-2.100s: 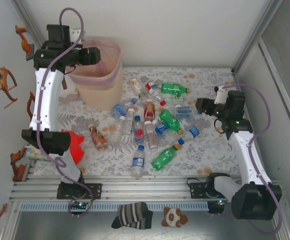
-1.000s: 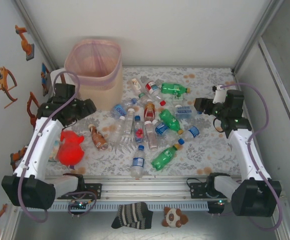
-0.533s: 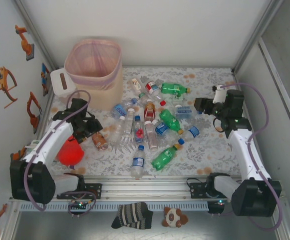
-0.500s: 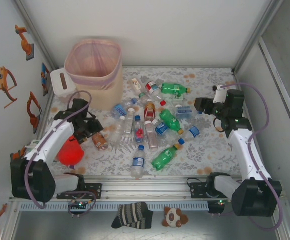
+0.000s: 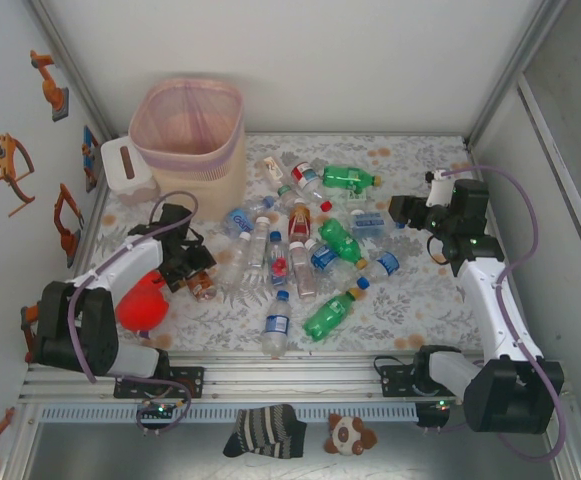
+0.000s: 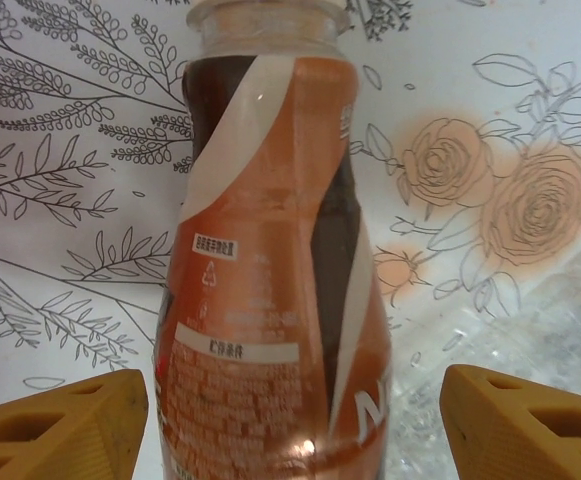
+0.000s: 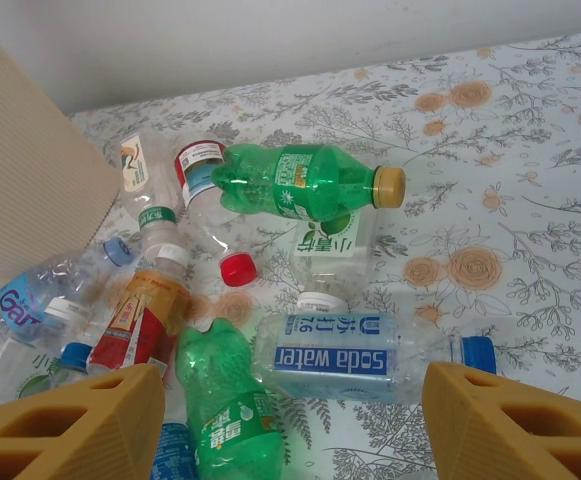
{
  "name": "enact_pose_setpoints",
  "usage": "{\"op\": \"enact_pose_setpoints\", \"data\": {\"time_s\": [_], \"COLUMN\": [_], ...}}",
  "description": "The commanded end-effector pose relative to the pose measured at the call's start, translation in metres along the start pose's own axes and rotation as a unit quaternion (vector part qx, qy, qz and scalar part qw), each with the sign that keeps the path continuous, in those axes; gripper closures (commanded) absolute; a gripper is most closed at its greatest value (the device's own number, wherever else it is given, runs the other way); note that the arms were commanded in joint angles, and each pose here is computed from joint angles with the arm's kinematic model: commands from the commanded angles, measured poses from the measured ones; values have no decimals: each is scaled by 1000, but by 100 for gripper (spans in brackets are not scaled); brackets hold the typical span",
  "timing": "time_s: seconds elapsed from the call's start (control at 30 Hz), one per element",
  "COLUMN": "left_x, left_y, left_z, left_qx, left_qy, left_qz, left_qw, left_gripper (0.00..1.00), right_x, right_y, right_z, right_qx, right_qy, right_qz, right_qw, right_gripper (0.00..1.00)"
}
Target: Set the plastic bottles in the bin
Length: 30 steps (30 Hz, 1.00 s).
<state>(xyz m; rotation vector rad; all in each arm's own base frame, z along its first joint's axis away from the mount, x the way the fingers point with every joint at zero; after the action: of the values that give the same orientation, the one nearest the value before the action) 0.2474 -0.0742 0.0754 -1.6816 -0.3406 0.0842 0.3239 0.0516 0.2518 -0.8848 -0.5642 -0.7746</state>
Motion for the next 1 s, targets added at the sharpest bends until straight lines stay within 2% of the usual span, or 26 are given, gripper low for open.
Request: {"op": "enact_pose_setpoints", "data": {"time_s": [0.0,0.2,0.53,0.77,0.97], "left_x": [-6,-11,-10,-3,10], "left_y": [13,22,15,-4,-37], "left_z": [2,3,6,4,-7], "left_qx": [7,12,19,18,-4], "left_qy": [-5,-2,3,14,41], "left_qz": [15,25,12,-9,-44], "left_qw": [1000,1000,1000,1000,998], "left_gripper": [25,32,40,42,44], "right_x": [6,5,4,5,6], "right_y": [-3,-4,-2,-3,-4], "right_z": [8,7,7,8,9], "right_qx": [12,10,12,13,13], "right_qy": [-12,-13,-12,-12,-13], "right_qz": [-11,-13,-10,-11,-13], "right_qw": [1000,1000,1000,1000,1000], "right_gripper": [32,32,31,31,31]}}
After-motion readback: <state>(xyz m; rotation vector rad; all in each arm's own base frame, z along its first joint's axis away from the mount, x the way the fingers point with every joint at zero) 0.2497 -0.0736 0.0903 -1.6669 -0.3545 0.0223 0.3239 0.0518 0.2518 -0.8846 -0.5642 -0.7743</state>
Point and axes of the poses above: each hand's point on the last joint's axis, 136 mm out from that joint toward the fingers, its own y axis out along the fingers, its own z axis along the line the jaws close on, x = y × z, the point moved 3 cm from there along -y, back along the fingers, and after that the axes turned 14 degrees about y, right-handed, at the moved point
